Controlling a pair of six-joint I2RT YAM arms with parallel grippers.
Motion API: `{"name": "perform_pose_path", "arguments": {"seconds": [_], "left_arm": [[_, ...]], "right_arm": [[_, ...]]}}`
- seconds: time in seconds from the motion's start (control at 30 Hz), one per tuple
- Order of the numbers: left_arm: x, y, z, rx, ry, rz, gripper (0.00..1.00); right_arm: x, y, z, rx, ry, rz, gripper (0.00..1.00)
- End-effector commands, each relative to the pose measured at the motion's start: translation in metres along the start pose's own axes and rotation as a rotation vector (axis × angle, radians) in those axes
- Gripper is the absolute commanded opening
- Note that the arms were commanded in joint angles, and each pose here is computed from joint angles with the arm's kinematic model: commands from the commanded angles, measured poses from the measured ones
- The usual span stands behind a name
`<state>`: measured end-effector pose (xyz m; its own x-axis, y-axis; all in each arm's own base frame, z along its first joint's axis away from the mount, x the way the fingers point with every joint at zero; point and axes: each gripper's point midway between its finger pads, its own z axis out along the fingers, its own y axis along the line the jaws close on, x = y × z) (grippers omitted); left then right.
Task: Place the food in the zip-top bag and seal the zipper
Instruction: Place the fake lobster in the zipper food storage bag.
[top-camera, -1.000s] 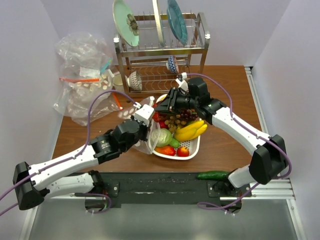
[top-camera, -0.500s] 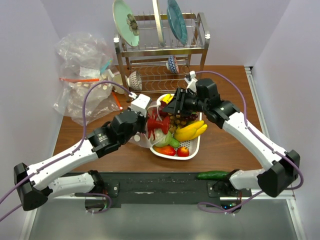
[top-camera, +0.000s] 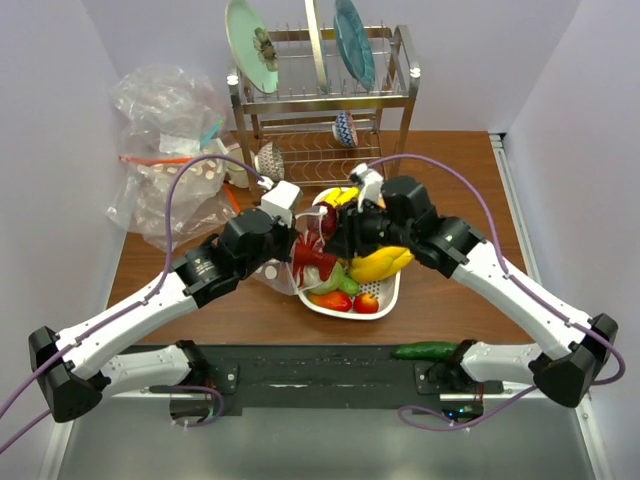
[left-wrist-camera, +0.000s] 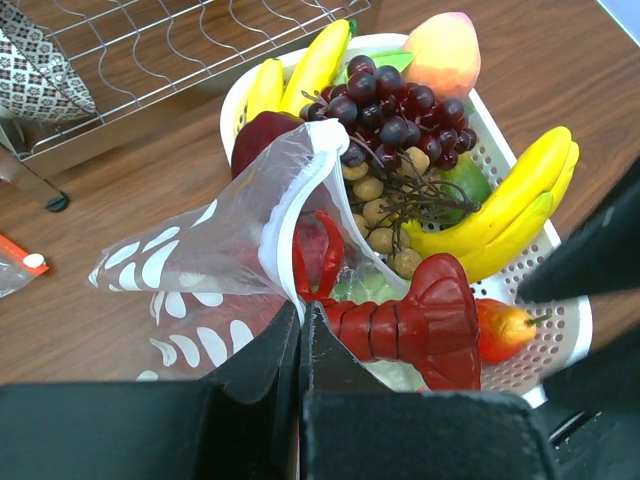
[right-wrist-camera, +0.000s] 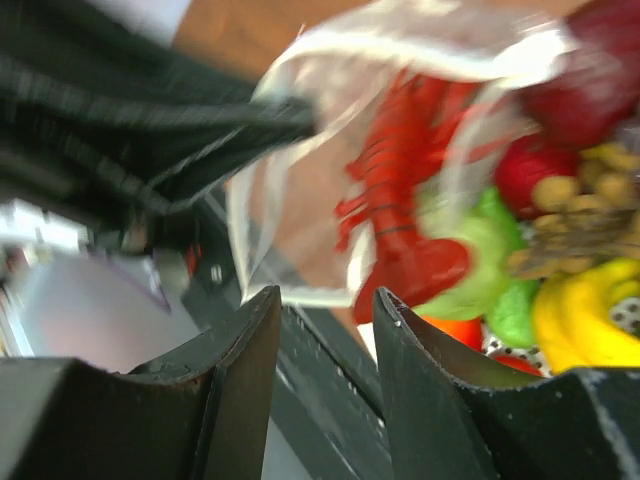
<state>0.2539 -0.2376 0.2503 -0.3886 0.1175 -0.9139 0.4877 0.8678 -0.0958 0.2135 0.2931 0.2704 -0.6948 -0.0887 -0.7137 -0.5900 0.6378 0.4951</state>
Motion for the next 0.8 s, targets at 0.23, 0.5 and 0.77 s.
{"name": "perform_pose_path", "arguments": {"seconds": [0.23,0.5,0.77], "left_arm": [[-0.019,-0.009,-0.010,0.055,-0.041,-0.038,0.00],[-0.014,-0.010,-0.011,0.064,-0.021,-0.033,0.00],[-0.015,-0.012,-0.013,0.075,-0.014,-0.028,0.00]], "right_arm": [[0.019,0.017,0.007,0.016,-0.006,-0.401,0.47],[0.025,0.011,0.013,0.022,-0.040,-0.590,0.57],[0.035,0.014,-0.007,-0.100,-0.253,-0.897,0.63]]}}
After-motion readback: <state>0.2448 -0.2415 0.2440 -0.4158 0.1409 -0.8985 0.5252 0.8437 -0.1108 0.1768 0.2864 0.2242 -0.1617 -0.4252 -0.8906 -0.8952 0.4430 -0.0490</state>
